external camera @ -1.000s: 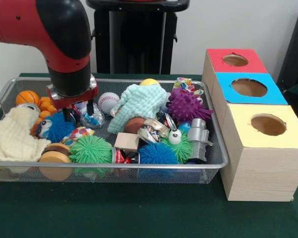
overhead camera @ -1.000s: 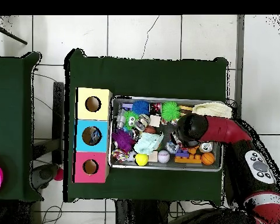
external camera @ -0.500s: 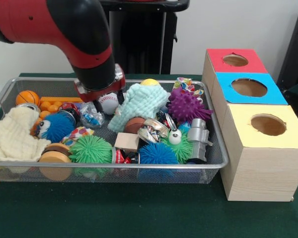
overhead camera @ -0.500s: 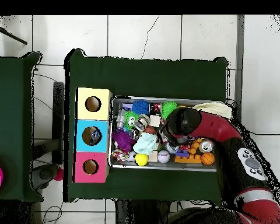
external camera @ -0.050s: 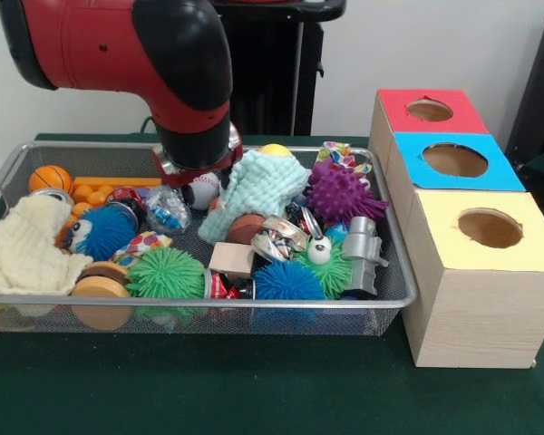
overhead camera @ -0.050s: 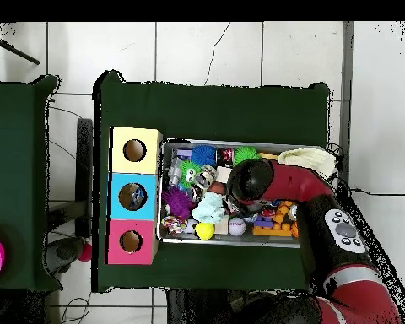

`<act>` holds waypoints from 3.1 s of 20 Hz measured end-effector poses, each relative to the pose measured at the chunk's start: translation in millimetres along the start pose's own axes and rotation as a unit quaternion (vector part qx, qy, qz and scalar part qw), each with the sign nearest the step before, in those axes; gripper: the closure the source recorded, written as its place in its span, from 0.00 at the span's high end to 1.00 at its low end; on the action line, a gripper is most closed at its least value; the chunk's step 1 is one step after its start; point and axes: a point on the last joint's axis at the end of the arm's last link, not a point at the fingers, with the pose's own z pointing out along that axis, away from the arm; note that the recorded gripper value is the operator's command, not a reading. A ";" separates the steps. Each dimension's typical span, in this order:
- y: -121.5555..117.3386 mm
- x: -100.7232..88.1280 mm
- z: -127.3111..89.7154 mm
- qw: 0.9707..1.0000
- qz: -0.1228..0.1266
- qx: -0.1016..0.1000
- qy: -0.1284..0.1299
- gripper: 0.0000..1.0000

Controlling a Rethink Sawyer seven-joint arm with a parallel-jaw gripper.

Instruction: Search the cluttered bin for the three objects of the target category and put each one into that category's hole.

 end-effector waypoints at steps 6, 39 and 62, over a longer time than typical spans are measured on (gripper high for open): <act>-6.9 12.5 9.2 0.999 -0.020 0.034 0.024 1.00; -35.6 16.0 11.7 0.997 -0.023 0.075 0.008 1.00; -44.6 10.4 20.8 0.997 -0.018 0.076 0.008 1.00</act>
